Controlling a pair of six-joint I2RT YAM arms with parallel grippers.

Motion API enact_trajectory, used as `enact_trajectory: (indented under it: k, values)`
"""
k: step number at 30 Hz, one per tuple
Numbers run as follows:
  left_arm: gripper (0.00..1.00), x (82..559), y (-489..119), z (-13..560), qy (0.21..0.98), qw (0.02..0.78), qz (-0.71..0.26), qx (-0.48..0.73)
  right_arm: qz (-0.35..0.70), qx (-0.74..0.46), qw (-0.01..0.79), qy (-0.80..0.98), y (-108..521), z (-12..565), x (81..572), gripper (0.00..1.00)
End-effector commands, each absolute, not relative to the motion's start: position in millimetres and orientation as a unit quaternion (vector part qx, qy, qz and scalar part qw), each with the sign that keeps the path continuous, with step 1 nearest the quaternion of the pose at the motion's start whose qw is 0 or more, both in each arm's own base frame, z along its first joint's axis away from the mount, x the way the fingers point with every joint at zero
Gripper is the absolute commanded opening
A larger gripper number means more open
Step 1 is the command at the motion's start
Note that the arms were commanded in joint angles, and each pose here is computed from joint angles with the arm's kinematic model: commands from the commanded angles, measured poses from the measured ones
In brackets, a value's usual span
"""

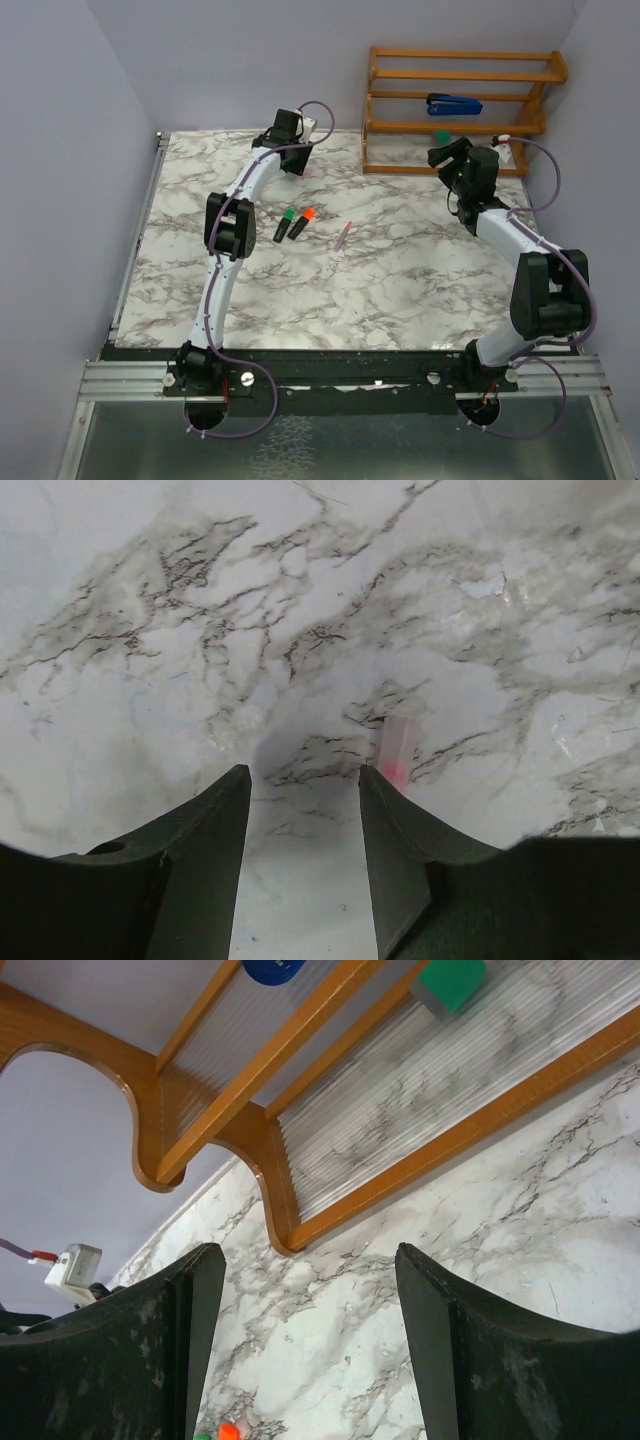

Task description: Insert the pens into the pen caps

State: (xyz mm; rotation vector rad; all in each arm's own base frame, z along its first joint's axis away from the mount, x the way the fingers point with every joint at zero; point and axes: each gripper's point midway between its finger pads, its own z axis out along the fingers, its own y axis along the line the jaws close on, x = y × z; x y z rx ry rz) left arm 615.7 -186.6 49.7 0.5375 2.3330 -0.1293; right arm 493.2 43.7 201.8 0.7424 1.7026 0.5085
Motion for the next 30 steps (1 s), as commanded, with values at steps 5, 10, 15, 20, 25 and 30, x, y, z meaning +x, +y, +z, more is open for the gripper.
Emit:
enact_trajectory:
  k: [5,10,15,20,25,30]
  values:
    - [0.49,607.5,-211.2,91.0,0.882,0.386,-0.127,0.237,0.226,0.302,0.562,0.736,50.7,199.0,497.3,0.74]
    - [0.49,606.4,-212.2,84.4,0.885,0.380,-0.130,0.233,0.227,0.297,0.556,0.742,53.3,194.2,496.3,0.73]
    - [0.49,601.5,-229.3,107.2,0.872,0.391,-0.185,0.231,0.229,0.291,0.553,0.746,55.6,192.3,497.3,0.73]
    - [0.49,583.9,-249.2,120.1,0.857,0.385,-0.223,0.260,0.233,0.277,0.544,0.757,60.9,190.3,499.7,0.73]
    - [0.49,566.0,-262.1,110.7,0.858,0.369,-0.212,0.287,0.228,0.277,0.532,0.767,61.5,182.9,499.3,0.72]
    - [0.48,579.0,-233.8,101.7,0.891,0.372,-0.147,0.214,0.272,0.203,0.467,0.817,98.2,175.9,506.8,0.68]
